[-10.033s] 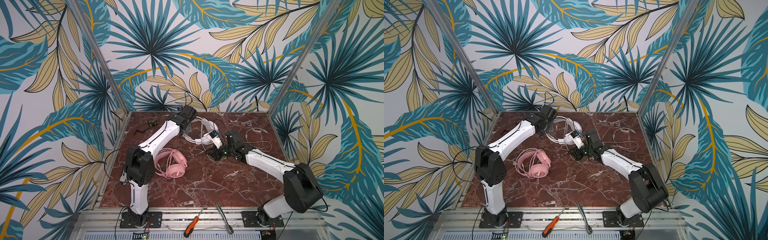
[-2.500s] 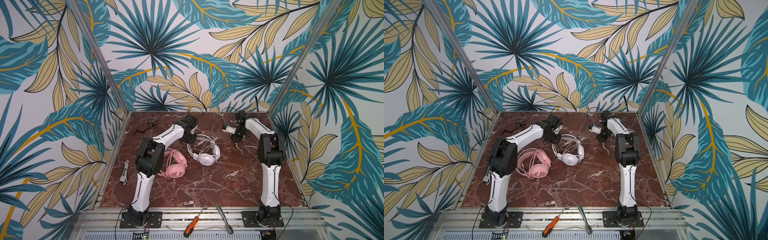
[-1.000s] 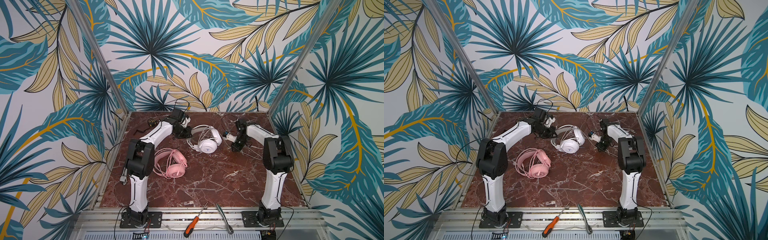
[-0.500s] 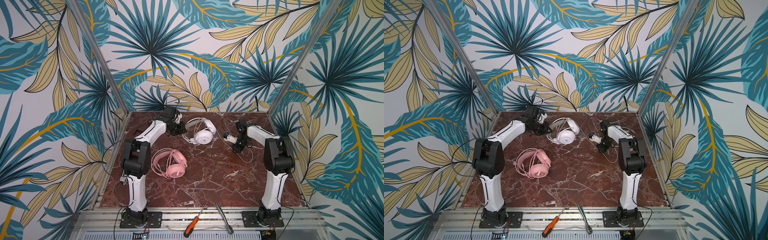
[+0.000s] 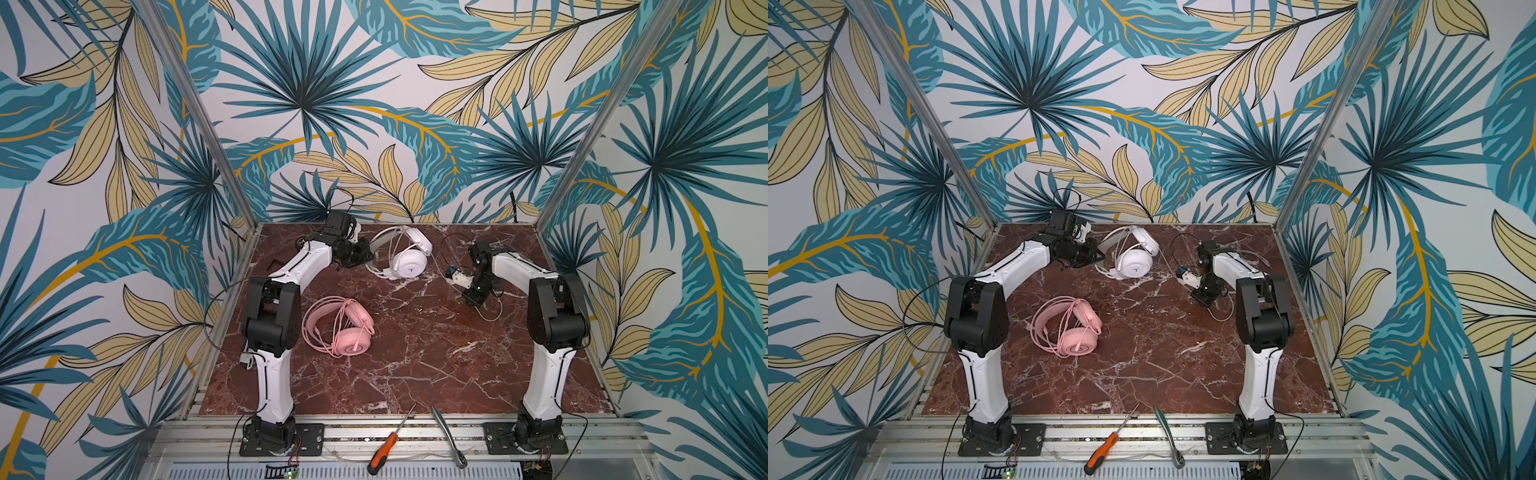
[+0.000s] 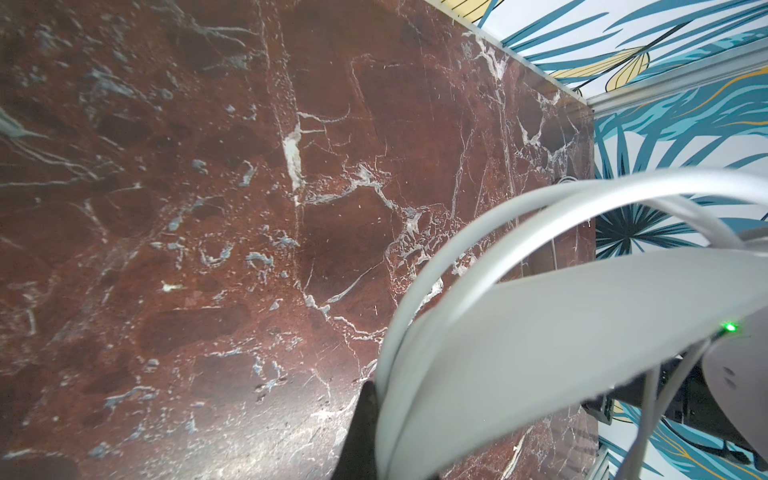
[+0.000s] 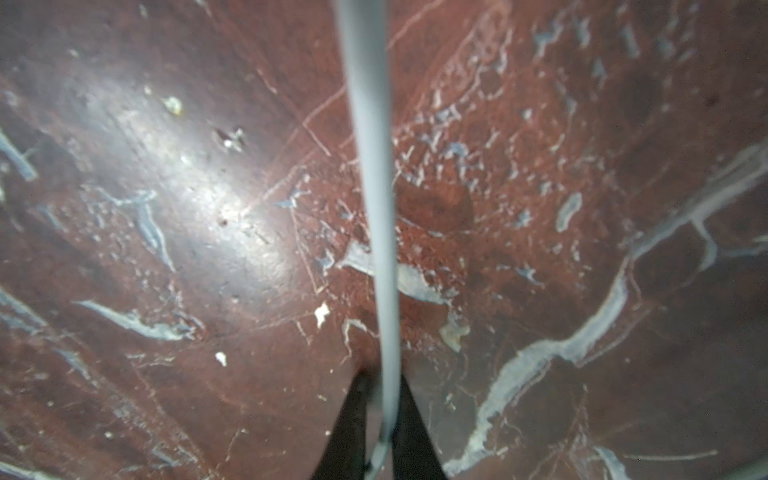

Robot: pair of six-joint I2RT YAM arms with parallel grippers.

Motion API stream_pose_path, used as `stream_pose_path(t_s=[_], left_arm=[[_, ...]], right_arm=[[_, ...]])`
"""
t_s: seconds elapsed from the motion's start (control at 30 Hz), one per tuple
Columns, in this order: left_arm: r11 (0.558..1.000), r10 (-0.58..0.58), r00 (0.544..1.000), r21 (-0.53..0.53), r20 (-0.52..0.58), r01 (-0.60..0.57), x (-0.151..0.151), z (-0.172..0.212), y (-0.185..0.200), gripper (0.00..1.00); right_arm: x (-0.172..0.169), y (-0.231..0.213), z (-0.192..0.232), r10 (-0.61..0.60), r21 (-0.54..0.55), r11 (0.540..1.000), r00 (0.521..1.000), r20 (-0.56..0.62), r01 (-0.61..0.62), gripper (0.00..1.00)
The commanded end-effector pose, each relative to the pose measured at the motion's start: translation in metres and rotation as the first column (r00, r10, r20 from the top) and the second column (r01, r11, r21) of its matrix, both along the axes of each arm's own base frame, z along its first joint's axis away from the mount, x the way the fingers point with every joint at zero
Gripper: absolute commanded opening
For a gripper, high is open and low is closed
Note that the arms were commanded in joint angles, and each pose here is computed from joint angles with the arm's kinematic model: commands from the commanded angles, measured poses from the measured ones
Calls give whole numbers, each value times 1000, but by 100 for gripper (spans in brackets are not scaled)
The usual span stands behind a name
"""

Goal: Wrap the headphones

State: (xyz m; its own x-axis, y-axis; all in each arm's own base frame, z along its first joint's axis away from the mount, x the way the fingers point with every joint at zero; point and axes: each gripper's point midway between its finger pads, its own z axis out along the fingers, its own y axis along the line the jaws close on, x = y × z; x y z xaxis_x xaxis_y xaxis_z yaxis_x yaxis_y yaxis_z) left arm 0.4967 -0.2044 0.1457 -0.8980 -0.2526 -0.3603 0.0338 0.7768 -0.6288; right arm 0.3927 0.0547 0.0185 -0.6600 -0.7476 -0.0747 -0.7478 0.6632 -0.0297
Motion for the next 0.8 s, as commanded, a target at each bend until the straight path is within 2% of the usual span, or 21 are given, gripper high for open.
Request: stream_pose_path(t_s=[0.0,0.37,0.63,0.77], left_arm=[[998,23,998,-51,58,-20,11,24,0,0],[986,166,986,-13,2,-166,20,9,18,0],[971,237,971,-6,-41,-237,26,-3,24,0],[963,268,962,6,-54,-268,27,-9,28,0]], right_arm=[[-42,-1,-31,11,-30,999,989,-146,-16,2],[-60,33,0,141,30,990,990,-12,-140,0],[-80,76,14,288,42,956,957,29,-289,0],[-87,96,15,324,62,943,945,41,-327,0]])
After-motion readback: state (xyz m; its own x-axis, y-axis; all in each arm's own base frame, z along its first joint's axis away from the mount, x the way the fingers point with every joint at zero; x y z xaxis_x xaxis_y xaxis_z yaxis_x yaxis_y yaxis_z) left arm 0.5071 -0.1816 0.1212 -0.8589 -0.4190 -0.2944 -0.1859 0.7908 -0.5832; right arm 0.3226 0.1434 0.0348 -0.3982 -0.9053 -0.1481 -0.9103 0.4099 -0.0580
